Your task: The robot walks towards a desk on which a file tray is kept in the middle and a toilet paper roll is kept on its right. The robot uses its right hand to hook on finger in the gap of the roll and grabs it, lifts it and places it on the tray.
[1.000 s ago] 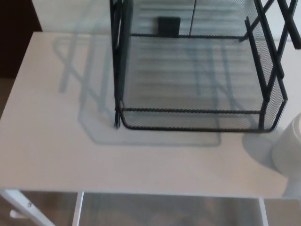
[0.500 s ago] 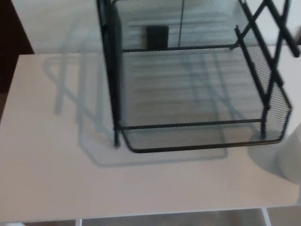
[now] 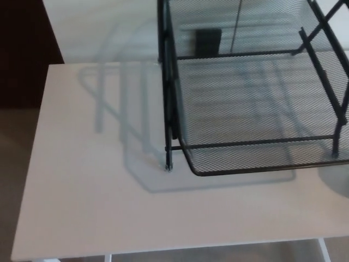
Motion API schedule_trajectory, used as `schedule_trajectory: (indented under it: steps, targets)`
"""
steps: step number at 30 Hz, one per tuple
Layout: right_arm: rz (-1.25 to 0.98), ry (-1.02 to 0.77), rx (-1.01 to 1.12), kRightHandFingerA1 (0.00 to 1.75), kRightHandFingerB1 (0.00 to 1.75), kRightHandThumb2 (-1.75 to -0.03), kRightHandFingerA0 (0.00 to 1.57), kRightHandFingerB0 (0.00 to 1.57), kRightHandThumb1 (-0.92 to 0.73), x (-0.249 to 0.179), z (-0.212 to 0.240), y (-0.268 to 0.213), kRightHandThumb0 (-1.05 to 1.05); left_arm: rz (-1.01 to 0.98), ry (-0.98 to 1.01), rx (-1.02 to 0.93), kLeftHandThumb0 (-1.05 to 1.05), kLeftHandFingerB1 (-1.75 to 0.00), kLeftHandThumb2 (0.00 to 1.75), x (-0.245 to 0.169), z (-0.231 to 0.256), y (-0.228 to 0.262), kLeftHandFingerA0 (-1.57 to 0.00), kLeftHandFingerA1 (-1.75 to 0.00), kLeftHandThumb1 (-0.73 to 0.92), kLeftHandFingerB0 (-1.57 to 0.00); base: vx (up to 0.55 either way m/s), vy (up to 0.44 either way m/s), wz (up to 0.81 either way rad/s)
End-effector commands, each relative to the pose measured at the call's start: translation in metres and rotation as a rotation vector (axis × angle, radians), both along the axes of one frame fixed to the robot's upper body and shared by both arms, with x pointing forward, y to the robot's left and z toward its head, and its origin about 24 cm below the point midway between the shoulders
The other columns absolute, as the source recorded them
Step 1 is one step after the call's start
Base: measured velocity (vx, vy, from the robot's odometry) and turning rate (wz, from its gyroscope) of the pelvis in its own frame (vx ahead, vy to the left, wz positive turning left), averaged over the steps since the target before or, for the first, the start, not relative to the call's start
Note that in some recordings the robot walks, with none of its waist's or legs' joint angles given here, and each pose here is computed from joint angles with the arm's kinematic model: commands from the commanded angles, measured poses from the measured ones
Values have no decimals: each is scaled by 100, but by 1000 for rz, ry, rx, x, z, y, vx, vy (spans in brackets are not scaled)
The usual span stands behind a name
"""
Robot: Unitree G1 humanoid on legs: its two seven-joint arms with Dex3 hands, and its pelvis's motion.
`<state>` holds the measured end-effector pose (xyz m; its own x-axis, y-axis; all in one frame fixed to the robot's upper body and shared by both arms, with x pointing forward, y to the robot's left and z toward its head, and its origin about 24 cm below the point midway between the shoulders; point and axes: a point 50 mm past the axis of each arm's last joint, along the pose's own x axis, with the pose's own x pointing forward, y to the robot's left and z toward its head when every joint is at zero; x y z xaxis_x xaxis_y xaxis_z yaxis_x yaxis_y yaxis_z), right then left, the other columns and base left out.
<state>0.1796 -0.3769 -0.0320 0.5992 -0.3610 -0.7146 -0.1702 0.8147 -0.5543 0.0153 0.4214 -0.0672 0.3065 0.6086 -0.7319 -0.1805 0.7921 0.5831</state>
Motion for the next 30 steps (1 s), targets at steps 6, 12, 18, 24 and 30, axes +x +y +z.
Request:
schedule_trajectory:
  steps: [6, 12, 18, 24, 30]
  targets:
    - [-6, -25, -27, 54, 25, -85, 28, 2, -52, 6, 6, -2, -51, 0, -17, 10, -45, -39, 63, -1, 4, 4, -41, -50, 82, -34, -6, -51, 1]
    - [-7, -29, -24, 54, 25, -85, 28, 2, -52, 7, 6, -1, -51, -1, -21, 14, -45, -39, 63, 1, 6, 6, -41, -50, 82, -34, 0, 0, 0]
    - [-3, -37, -27, 54, 25, -85, 28, 2, -52, 9, 8, 0, -51, 1, -26, 12, -45, -39, 63, 2, 6, 6, -41, -50, 82, -34, 0, 0, 0]
    - [4, -47, -31, 54, 25, -85, 28, 2, -52, 14, 11, 3, -51, 8, -34, 7, -45, -39, 63, 3, 7, 6, -41, -50, 82, -34, 0, 0, 0]
    - [6, -47, -31, 54, 25, -85, 28, 2, -52, 15, 12, 5, -51, 11, -36, 8, -45, -39, 63, 2, 7, 7, -41, -50, 82, -34, 0, 0, 0]
